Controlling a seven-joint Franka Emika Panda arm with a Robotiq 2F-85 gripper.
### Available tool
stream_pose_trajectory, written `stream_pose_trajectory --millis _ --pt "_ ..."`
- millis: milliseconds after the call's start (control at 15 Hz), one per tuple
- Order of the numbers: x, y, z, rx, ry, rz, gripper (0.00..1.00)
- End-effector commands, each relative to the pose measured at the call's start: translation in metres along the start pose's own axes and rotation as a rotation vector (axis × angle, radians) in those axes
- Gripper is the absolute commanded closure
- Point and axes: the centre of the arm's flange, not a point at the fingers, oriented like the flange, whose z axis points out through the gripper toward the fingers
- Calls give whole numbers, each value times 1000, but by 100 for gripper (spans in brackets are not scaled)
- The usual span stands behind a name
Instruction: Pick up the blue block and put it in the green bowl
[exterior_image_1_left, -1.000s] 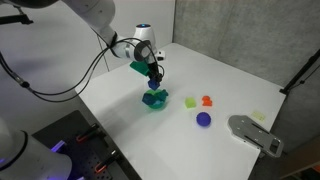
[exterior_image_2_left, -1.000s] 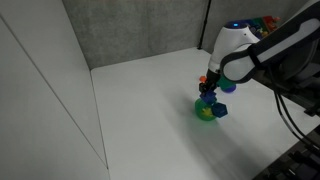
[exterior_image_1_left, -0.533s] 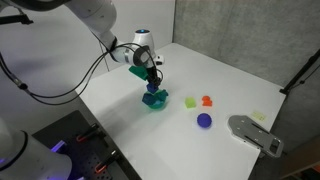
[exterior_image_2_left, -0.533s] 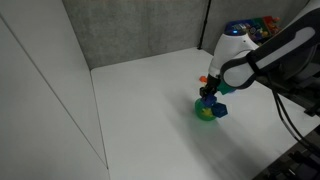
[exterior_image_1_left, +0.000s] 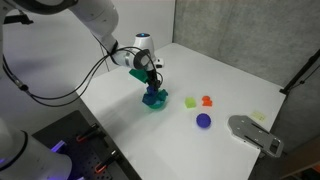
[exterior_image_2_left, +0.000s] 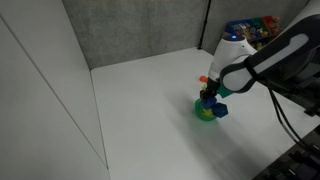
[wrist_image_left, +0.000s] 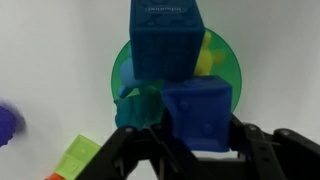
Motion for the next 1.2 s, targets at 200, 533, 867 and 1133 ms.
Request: stream_pose_trajectory --millis 200,533,867,1133 --pt "2 9 -2 -5 9 4 0" --pt "4 13 -7 -7 3 10 0" --pt "11 24 -40 7 0 18 0" --pt "16 42 -81 13 -33 29 0"
